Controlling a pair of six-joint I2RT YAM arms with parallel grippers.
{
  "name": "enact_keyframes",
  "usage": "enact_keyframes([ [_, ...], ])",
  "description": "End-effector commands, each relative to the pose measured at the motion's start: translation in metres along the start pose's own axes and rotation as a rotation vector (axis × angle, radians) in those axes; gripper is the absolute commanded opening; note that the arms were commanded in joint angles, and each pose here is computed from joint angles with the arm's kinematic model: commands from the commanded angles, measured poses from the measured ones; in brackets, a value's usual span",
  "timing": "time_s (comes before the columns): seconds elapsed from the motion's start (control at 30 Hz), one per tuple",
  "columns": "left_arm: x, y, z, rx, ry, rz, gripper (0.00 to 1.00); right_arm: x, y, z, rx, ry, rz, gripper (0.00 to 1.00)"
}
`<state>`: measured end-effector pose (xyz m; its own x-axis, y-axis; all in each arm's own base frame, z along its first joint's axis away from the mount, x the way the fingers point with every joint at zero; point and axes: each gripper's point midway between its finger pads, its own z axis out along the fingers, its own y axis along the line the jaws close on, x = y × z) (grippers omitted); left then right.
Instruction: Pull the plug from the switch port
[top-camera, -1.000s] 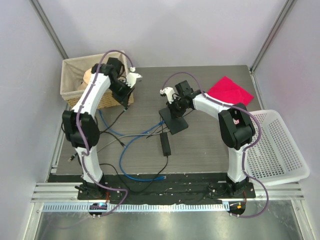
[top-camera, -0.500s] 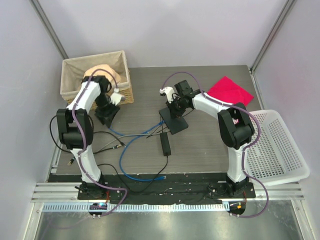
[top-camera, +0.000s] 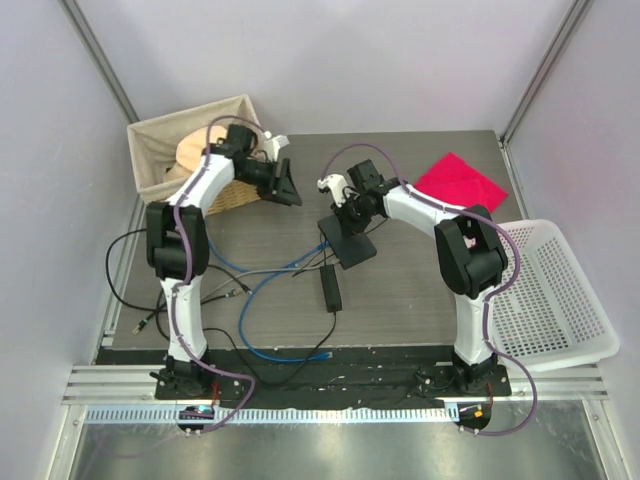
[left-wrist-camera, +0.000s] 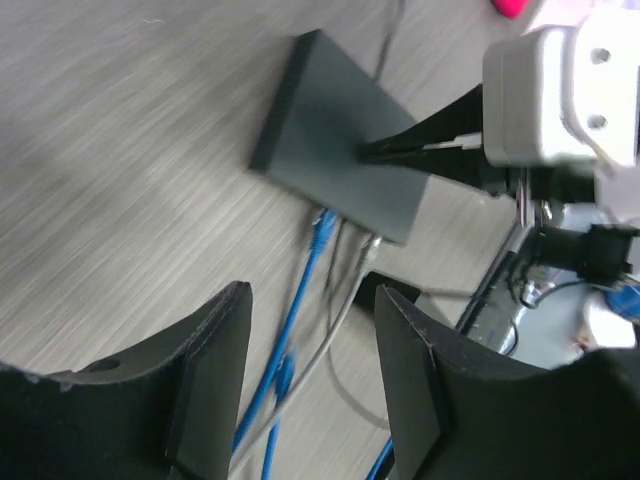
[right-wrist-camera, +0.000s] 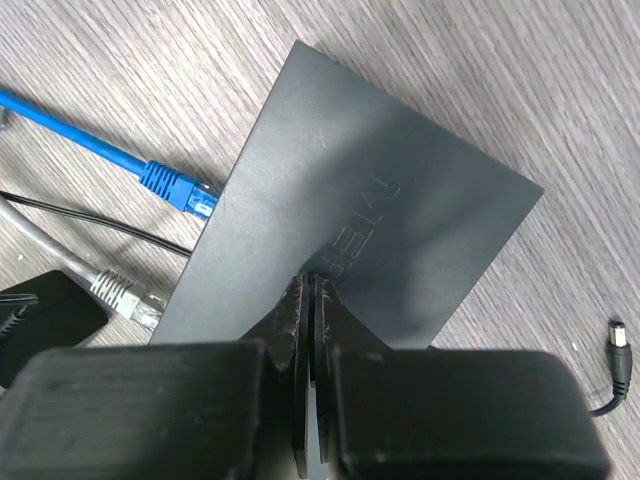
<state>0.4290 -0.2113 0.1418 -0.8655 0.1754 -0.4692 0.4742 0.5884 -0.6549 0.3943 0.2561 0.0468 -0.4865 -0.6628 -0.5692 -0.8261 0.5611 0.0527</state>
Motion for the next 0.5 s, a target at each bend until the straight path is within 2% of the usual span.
enact_keyframes([
  [0.0, 0.021, -0.015, 0.064, 0.148, 0.079, -0.138, 0.56, 0.030, 0.005, -0.011, 0.009, 0.105, 0.001, 0.01],
  [0.1, 0.027, -0.021, 0.081, 0.168, 0.110, -0.149, 0.53, 0.035, 0.012, -0.015, -0.003, 0.113, -0.016, 0.01],
  [0.23, 0.034, -0.027, 0.086, 0.101, 0.113, -0.048, 0.53, 0.043, 0.019, -0.017, -0.025, 0.123, -0.015, 0.01],
  [0.47, 0.063, -0.009, 0.090, 0.021, 0.172, -0.031, 0.50, 0.049, 0.024, -0.008, -0.050, 0.136, -0.008, 0.01],
])
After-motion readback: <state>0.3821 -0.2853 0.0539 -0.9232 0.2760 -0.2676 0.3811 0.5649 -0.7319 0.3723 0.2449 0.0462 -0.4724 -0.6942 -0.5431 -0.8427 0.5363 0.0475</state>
